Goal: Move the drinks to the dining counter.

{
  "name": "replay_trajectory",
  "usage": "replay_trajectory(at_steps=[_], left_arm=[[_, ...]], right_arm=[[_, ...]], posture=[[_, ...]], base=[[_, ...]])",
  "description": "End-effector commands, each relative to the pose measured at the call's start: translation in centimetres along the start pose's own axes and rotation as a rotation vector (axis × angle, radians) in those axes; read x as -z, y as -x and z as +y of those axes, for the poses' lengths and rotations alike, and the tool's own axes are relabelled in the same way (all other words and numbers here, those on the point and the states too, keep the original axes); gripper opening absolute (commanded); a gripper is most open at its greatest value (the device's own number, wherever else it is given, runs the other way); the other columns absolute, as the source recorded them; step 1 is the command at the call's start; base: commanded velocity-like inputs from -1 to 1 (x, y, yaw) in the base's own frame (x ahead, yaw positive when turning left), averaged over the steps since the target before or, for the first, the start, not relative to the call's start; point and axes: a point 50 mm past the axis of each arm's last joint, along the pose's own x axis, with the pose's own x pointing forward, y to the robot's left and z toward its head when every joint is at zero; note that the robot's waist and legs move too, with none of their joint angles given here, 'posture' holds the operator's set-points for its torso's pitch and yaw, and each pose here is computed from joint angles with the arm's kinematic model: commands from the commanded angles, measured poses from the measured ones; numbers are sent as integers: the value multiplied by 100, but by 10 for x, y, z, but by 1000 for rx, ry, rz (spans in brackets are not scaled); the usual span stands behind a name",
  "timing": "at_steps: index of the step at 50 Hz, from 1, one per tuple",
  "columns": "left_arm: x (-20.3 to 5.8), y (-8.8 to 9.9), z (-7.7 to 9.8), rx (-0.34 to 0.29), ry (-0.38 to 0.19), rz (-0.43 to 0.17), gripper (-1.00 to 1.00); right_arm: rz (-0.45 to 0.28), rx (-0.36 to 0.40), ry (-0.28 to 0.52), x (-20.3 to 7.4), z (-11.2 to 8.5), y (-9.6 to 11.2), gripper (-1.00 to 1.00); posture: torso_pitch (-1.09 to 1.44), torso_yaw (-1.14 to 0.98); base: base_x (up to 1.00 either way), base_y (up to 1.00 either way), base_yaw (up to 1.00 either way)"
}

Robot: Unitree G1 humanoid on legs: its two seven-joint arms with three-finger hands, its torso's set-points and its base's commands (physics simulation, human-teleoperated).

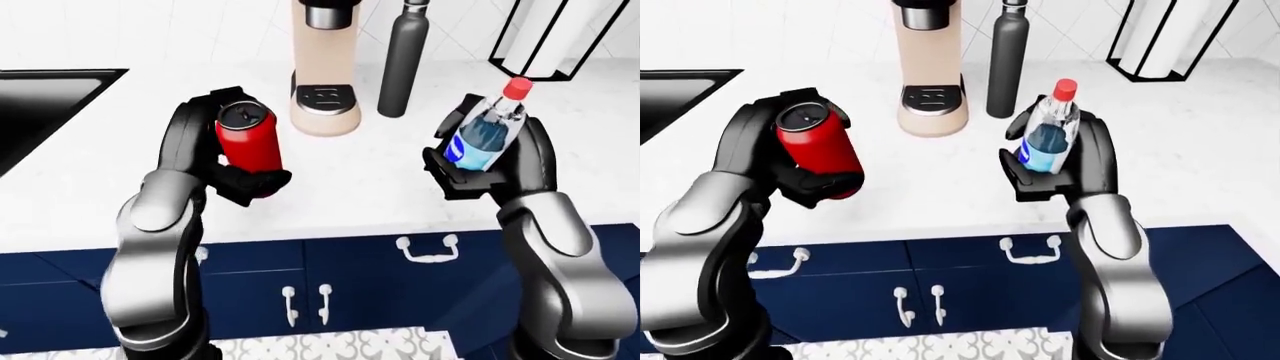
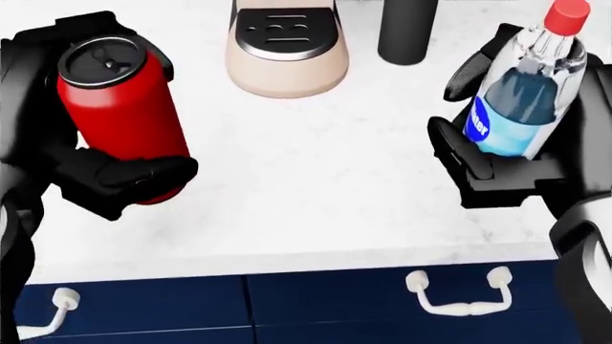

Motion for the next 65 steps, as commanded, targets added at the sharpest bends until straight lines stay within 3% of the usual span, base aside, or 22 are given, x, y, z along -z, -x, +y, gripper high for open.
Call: replay_trajectory(at_steps=[1,8,22,43,65], left_arm=[[-11,6,1,-5,-3,-47,-100],[-10,21,2,-7,5,-50,-100],[-28,37,5,-5,-1,-71,-100],[-31,49,6,9,-14,-71,-100],[-23,45,6,-2,1,-68,-100]], right_arm=[[-82,-2,10,-15,0,4,-100],[-43,-17,1,1,7,20,-100],[-82,-9,30,-30,2,34,-100],[-97,-41,31,-41,4,39,-100],[-93,-75,34,-37,10,31,-100]], posture=[[0,0],[0,0],[0,0],[0,0],[0,0]], base=[[0,0,0],[-73,2,0],[-86,42,0],[0,0,100],[9,0,100]])
